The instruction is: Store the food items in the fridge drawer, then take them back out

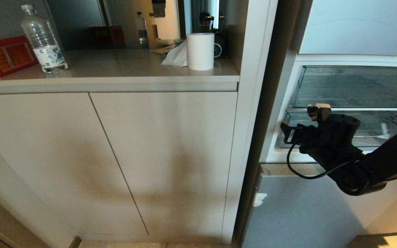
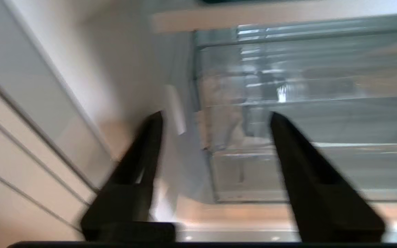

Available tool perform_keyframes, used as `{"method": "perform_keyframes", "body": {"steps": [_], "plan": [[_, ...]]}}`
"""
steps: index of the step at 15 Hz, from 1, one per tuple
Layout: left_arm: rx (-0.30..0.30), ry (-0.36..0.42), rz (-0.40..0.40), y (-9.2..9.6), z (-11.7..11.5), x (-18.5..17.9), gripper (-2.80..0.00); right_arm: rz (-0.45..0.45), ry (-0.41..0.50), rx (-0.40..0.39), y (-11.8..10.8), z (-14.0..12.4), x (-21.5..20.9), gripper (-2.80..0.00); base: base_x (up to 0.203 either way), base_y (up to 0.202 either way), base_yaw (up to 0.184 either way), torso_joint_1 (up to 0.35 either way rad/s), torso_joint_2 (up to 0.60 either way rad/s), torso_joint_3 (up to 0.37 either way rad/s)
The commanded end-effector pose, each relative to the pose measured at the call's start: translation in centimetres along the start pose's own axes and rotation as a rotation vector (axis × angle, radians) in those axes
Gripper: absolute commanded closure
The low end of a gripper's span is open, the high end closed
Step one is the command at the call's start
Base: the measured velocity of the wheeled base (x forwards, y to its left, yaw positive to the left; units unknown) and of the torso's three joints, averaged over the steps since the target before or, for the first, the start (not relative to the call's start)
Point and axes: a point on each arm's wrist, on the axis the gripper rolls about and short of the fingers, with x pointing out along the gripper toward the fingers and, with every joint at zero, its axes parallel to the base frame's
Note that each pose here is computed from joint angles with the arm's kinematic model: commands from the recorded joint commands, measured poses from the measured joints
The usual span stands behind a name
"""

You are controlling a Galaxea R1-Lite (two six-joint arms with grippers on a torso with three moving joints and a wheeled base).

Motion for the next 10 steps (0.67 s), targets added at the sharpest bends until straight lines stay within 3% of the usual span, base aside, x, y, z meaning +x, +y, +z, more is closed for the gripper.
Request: {"method": "perform_keyframes", "body": {"steps": [1, 10], "plan": [[0.0, 0.0, 0.001, 0.0, 0.01, 0.0, 0.0, 0.009, -0.007, 0.002, 1.18, 0.3, 0.07, 0.0, 0.0, 0.0, 0.0, 0.0, 0.0, 0.0], [0.0, 0.0, 0.001, 0.0, 0.01, 0.0, 0.0, -0.001, -0.003, 0.019, 1.16, 0.66, -0.65, 0.0, 0.0, 0.0, 0.0, 0.0, 0.0, 0.0]]}}
